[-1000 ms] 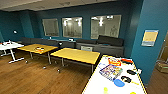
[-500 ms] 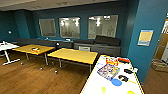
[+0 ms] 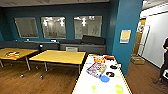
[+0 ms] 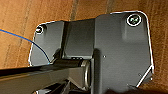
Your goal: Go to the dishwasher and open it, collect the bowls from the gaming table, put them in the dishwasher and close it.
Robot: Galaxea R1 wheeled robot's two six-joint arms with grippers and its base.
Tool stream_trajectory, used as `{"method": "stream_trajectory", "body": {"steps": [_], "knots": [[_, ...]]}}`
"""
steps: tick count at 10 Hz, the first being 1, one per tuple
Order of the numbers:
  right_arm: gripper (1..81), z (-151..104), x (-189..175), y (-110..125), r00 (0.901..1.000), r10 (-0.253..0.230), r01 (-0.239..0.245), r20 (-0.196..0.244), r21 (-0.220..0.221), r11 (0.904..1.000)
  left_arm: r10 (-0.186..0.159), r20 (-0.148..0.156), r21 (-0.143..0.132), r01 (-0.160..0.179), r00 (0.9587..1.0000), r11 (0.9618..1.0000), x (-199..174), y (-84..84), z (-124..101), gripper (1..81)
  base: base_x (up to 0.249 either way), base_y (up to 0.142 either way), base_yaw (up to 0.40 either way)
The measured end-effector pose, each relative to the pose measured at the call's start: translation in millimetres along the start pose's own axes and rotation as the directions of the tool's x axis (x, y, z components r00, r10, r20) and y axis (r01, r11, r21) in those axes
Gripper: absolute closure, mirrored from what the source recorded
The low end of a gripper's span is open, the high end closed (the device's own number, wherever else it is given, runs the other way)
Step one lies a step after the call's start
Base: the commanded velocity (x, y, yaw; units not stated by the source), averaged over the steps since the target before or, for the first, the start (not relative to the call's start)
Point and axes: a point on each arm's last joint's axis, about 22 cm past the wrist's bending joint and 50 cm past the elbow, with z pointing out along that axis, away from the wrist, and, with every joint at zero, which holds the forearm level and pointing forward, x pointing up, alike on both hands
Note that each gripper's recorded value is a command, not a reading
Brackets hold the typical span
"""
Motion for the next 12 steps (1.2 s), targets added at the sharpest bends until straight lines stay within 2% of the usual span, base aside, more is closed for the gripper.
{"method": "stream_trajectory", "body": {"steps": [2,4,12], "knots": [[1.0,0.1,4.8,0.3,1.0000,-0.003,0.003,-0.006,0.000,1.0000,0.000,-0.001,0.000,0.000,1.0000,1.0000,-0.1,0.0,-0.1,1.0,0.000,0.000,-0.137],[1.0,-0.1,2.5,0.9,1.0000,-0.002,0.002,-0.005,-0.001,1.0000,-0.001,0.003,0.000,0.001,1.0000,1.0000,-2.0,0.0,-0.2,1.0,0.000,-0.095,0.000],[1.0,-0.2,0.6,0.7,1.0000,-0.002,0.002,-0.003,-0.001,1.0000,-0.002,0.002,-0.003,0.002,1.0000,1.0000,-2.1,2.2,0.3,1.0,0.000,0.000,0.000]]}}
